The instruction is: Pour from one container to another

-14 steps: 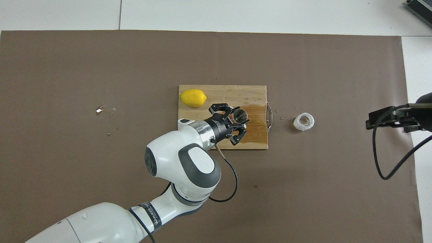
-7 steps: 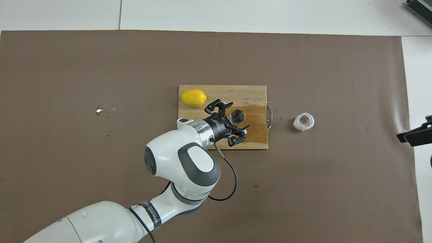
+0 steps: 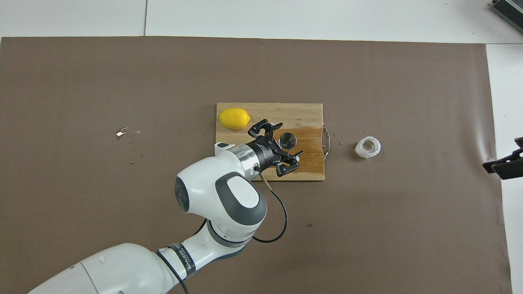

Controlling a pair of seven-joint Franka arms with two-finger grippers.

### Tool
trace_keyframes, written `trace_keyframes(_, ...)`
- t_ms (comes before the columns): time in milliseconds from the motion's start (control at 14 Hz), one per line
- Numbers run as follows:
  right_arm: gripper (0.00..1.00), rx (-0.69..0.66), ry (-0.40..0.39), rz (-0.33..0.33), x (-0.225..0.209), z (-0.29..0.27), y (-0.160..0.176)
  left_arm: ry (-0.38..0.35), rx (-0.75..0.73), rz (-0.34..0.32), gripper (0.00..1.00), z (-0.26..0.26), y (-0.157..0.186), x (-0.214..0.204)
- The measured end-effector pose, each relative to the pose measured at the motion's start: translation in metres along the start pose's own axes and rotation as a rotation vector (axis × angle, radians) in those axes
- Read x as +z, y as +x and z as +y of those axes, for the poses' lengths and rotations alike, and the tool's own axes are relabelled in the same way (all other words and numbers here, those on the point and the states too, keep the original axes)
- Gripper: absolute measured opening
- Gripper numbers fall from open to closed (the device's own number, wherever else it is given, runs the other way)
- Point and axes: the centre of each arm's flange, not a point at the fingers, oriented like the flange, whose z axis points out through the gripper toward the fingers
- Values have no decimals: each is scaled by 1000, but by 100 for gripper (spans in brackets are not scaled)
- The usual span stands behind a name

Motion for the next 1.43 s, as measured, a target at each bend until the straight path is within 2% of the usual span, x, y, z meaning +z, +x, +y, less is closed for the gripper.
trace_keyframes(286,100,-159,77,212,72,32,-27,22,87,-40,100,27,-24,-19)
trace_keyframes(501,100,-187,109,348,119,45,-24,69,175,-48,100,49,-34,-31)
trace_keyframes(716,100,-220,141,428,161,50,-13,131,273,-33,100,68,-40,-43)
trace_keyframes(859,100,-235,161,511,205,54,-16,165,362,4,100,80,-39,-49)
trace_keyframes(1074,100,-263,172,554,252,56,-7,206,527,75,100,82,-44,-54)
trace_keyframes(1217,100,-300,165,591,264,54,6,240,669,123,100,78,-48,-55)
trace_keyframes(1432,100,-339,166,600,269,49,14,316,936,205,100,70,-51,-57)
